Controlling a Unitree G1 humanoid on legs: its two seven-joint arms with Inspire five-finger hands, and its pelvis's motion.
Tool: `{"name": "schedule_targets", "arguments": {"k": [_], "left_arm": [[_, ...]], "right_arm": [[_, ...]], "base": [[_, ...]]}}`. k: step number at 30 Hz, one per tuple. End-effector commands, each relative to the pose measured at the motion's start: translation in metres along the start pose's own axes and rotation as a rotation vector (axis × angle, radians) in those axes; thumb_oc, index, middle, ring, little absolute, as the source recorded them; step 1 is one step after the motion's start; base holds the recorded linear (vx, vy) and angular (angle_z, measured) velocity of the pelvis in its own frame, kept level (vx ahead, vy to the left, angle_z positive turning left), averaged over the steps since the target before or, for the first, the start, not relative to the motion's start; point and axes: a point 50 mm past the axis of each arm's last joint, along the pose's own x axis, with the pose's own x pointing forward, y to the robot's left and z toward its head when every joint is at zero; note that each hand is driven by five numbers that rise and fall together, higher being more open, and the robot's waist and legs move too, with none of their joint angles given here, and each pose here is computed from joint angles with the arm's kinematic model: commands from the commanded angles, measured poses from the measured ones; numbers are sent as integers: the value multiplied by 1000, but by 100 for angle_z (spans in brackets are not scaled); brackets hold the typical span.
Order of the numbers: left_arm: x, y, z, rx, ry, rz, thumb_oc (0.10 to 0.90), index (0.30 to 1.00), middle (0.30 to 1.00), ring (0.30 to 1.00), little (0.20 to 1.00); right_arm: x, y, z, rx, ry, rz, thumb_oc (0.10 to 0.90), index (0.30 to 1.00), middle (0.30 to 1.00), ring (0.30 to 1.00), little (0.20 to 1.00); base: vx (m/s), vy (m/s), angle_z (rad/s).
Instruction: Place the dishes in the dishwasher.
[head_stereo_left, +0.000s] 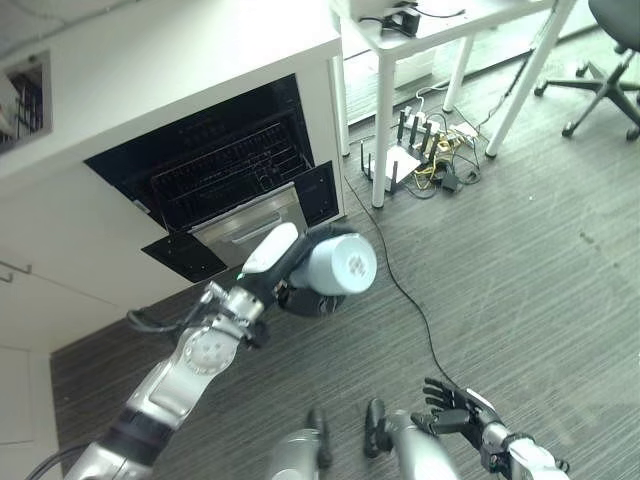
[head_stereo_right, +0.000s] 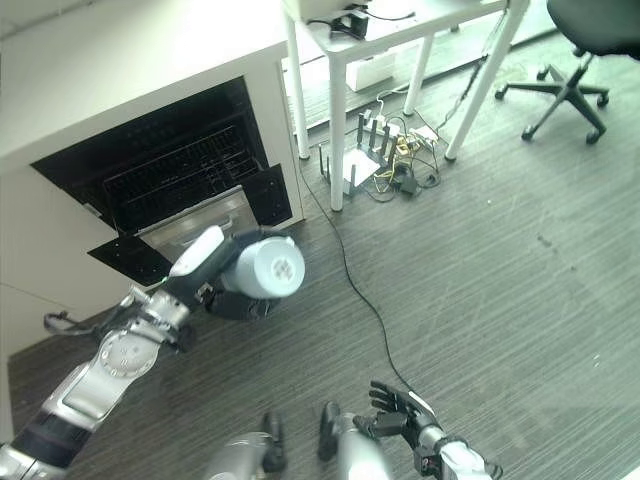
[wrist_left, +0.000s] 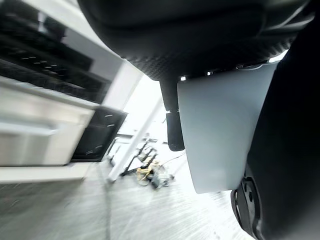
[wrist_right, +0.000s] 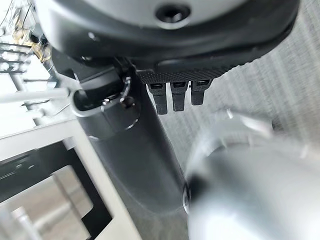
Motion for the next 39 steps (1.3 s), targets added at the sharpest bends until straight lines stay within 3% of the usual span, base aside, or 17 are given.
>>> {"name": "schedule_targets", "arguments": {"k": [1, 10, 23, 39], "left_arm": [[1, 24, 26, -3, -141, 120, 400, 300, 300, 300, 300], [-15, 26, 16, 25, -124, 151, 400, 300, 300, 300, 300], [-5, 32, 20, 123, -174, 82, 400, 300, 300, 300, 300], [4, 52, 33, 131, -196, 185, 400, 300, 300, 300, 300]], "right_arm": [[-3, 6, 0, -20, -56, 29, 800, 900, 900, 900, 900], [1, 13, 3, -12, -70, 21, 800, 900, 900, 900, 900], [-1, 9, 17, 109, -175, -21, 800, 900, 900, 900, 900], [-23, -43, -19, 230, -32, -200, 800, 900, 900, 900, 900]], "base": [[116, -20, -2], [174, 111, 12], [148, 189, 12], [237, -385, 27]]}}
